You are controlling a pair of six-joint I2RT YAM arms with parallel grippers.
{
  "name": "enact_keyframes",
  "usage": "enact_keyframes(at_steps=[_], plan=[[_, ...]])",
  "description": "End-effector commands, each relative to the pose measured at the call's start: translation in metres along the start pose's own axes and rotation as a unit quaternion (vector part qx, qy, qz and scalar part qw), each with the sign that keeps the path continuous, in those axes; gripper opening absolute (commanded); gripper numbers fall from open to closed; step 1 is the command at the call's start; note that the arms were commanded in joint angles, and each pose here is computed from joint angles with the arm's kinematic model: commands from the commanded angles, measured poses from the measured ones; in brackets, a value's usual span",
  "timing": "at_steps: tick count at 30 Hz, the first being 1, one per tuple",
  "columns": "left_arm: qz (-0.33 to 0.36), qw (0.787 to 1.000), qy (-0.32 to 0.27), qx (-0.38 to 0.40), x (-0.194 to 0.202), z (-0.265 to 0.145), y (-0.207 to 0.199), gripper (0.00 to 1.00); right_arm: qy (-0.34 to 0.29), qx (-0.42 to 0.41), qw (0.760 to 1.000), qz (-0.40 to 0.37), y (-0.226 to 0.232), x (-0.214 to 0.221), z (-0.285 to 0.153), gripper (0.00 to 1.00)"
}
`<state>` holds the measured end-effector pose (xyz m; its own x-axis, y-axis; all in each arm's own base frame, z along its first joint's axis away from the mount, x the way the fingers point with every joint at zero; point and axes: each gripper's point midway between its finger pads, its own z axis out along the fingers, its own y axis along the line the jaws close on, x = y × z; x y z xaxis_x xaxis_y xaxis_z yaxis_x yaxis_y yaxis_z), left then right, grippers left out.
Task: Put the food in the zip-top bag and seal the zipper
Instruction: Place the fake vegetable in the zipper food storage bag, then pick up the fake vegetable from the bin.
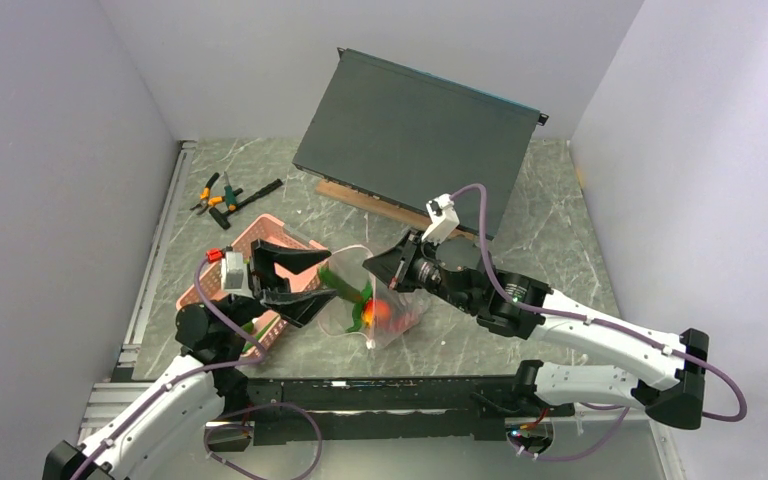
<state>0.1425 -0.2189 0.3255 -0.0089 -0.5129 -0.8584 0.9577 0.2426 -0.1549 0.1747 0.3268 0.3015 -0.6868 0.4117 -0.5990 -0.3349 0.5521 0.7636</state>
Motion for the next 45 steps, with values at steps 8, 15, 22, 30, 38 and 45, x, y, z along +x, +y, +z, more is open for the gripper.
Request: enact_keyframes(at_steps=[8,15,22,30,38,45], plan=[[0.033,0.999,-0.005,-0.043,-0.021,-0.003,0.002,0.85,-0.028,-0.042,0.999,0.018,0.022,-0.025,-0.010,0.00],[-0.027,0.981,0.090,-0.167,-0.006,-0.025,0.023,0.82,-0.024,-0.037,0.999,0.011,0.017,-0.023,-0.007,0.00],[-0.089,0.904,0.144,-0.394,0.004,-0.096,0.053,0.88,-0.030,-0.026,0.999,-0.010,0.007,-0.023,-0.011,0.00],[-0.139,0.778,0.200,-0.580,0.014,-0.172,0.059,0.91,-0.031,-0.016,0.999,-0.022,-0.001,-0.021,-0.013,0.00],[-0.200,0.673,0.343,-0.624,0.069,-0.200,0.055,0.94,-0.031,-0.021,0.999,-0.030,-0.001,-0.022,-0.017,0.00],[-0.215,0.581,0.431,-0.656,0.099,-0.225,0.053,0.94,-0.037,-0.023,0.999,-0.032,-0.001,-0.024,-0.022,0.00]])
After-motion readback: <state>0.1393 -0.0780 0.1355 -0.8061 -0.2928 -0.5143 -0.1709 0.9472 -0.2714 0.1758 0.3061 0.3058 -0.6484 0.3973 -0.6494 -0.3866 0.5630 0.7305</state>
